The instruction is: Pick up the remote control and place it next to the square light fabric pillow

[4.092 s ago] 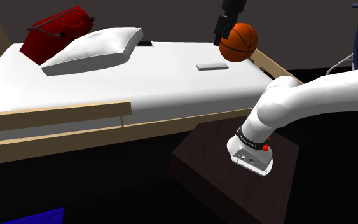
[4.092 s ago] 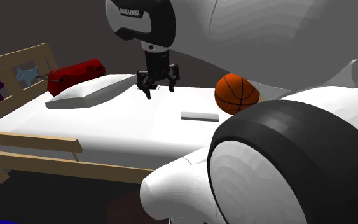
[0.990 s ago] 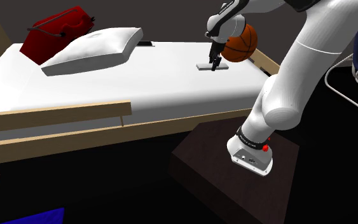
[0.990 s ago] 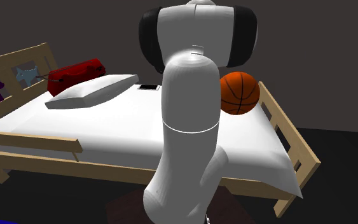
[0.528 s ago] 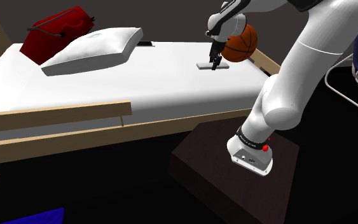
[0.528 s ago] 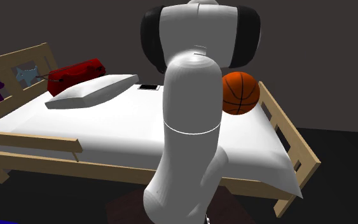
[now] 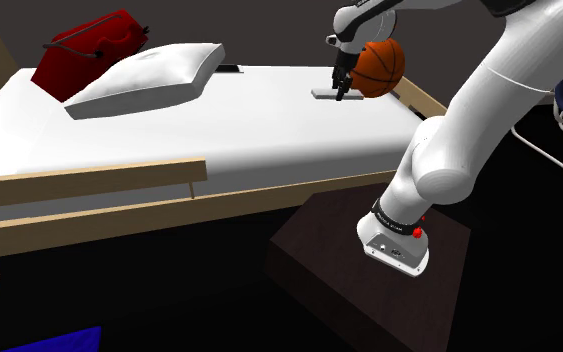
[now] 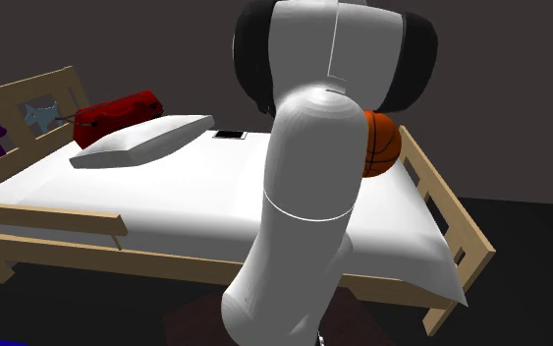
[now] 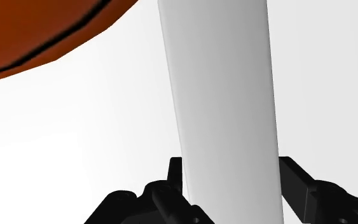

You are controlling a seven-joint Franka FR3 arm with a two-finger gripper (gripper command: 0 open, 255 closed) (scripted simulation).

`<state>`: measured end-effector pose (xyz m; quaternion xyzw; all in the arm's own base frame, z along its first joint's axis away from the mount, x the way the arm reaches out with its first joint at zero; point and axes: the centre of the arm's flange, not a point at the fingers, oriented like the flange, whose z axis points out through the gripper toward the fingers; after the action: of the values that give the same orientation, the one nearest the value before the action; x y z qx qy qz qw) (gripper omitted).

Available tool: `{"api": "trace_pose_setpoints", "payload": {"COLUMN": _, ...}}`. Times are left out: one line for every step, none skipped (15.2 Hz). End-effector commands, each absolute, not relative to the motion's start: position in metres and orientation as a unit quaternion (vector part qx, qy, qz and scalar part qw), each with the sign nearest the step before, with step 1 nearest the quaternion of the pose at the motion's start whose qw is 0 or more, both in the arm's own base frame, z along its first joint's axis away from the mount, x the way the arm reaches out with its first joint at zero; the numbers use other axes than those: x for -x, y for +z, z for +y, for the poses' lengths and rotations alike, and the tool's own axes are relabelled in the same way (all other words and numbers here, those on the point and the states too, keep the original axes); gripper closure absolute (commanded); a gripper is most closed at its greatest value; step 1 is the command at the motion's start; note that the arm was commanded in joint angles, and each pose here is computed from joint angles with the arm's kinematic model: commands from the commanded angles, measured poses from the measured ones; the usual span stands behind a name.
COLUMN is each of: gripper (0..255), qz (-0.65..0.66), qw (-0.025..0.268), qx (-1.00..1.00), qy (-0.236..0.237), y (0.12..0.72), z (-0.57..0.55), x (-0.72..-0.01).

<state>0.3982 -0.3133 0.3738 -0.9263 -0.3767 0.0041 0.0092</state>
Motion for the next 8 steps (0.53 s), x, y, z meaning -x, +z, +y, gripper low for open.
{"api": "trace_pose_setpoints", "payload": {"gripper": 255, "qz": -0.377, "qw": 0.009, "qx": 0.926, "qy": 0.004, "y": 0.384, "z": -0.314, "x": -0.399}}
{"api": "trace_pose_setpoints", "payload": {"gripper": 255, "qz": -0.377, "qw": 0.009, "qx": 0.926, "qy": 0.004, "y": 0.389, "z": -0.314, "x": -0.399}}
{"api": "trace_pose_setpoints", "payload": {"gripper": 255, "qz": -0.377, "qw": 0.009, "qx": 0.926, "qy": 0.004, "y": 0.395, "z": -0.314, "x": -0.399}}
{"api": "trace_pose_setpoints", "payload": {"gripper": 255, "qz": -0.377, "qw": 0.009, "qx": 0.926, "qy": 0.004, "y": 0.4, "z": -0.314, "x": -0.399}}
{"api": "trace_pose_setpoints", "payload": {"gripper": 255, "qz": -0.377, "qw": 0.009, "qx": 0.926, "qy": 0.004, "y": 0.405, "z": -0.314, "x": -0.399}}
{"api": "trace_pose_setpoints", "payload": {"gripper": 255, "qz": -0.377, "qw": 0.009, "qx": 0.926, "qy": 0.004, "y": 0.41, "z": -0.314, "x": -0.399}}
{"api": "trace_pose_setpoints", "payload": {"gripper": 255, "qz": -0.377, "qw": 0.009, "qx": 0.926, "qy": 0.004, "y": 0.416, "z": -0.314, "x": -0.399}}
{"api": "trace_pose_setpoints", "payload": {"gripper": 255, "qz": -0.377, "qw": 0.009, "qx": 0.926, "qy": 0.004, "y": 0.421, "z": -0.314, "x": -0.399}}
